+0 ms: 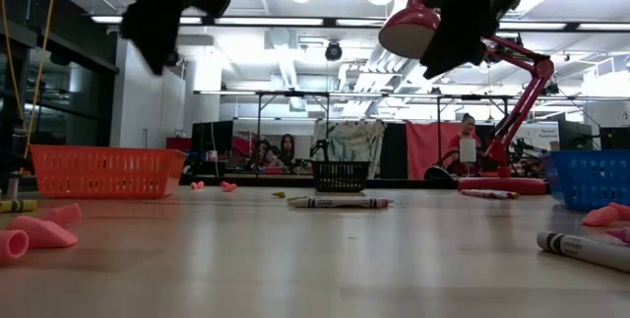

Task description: Sort crayons

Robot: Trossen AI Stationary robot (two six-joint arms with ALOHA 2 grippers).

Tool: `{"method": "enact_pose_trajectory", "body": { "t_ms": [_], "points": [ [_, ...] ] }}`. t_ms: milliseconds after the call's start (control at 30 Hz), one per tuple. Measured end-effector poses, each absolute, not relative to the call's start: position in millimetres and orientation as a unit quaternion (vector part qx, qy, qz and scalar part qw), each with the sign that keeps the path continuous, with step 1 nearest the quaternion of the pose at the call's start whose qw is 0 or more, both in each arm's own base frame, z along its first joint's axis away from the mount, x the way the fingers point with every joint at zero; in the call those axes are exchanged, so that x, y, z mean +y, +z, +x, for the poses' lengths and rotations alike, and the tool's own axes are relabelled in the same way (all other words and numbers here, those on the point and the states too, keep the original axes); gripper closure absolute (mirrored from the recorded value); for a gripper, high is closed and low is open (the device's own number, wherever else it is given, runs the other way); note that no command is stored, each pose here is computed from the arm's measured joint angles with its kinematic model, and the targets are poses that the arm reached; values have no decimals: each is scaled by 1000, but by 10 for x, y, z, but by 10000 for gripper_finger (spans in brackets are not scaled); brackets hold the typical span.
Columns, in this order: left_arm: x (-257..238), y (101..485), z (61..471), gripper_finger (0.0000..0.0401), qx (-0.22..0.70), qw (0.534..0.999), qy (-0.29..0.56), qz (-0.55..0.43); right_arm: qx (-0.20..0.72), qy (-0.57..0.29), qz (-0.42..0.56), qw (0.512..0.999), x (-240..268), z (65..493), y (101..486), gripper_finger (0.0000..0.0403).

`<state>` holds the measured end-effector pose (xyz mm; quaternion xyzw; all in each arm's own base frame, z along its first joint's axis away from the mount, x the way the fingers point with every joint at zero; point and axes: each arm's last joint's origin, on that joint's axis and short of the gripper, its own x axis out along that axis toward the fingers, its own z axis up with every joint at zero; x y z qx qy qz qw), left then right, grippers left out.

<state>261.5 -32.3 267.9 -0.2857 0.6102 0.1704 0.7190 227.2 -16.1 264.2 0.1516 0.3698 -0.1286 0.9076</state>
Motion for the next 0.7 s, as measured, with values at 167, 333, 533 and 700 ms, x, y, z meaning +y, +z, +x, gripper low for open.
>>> {"method": "enact_pose_trajectory", "body": {
  "t_ms": [167,333,533,700],
  "points": [
    [-561,2391,2629,192,649,658,208,-321,366,-113,155,910,-151,2273,2593,229],
    [-787,2150,2535,192,688,603,225,-336,369,-104,135,914,-151,2276,2588,229],
    [-926,1955,2429,192,705,570,249,-342,367,-97,116,918,-154,2283,2595,229],
    [-997,1799,2440,192,687,583,239,-362,362,-94,111,921,-155,2290,2602,229]
  ]
}}
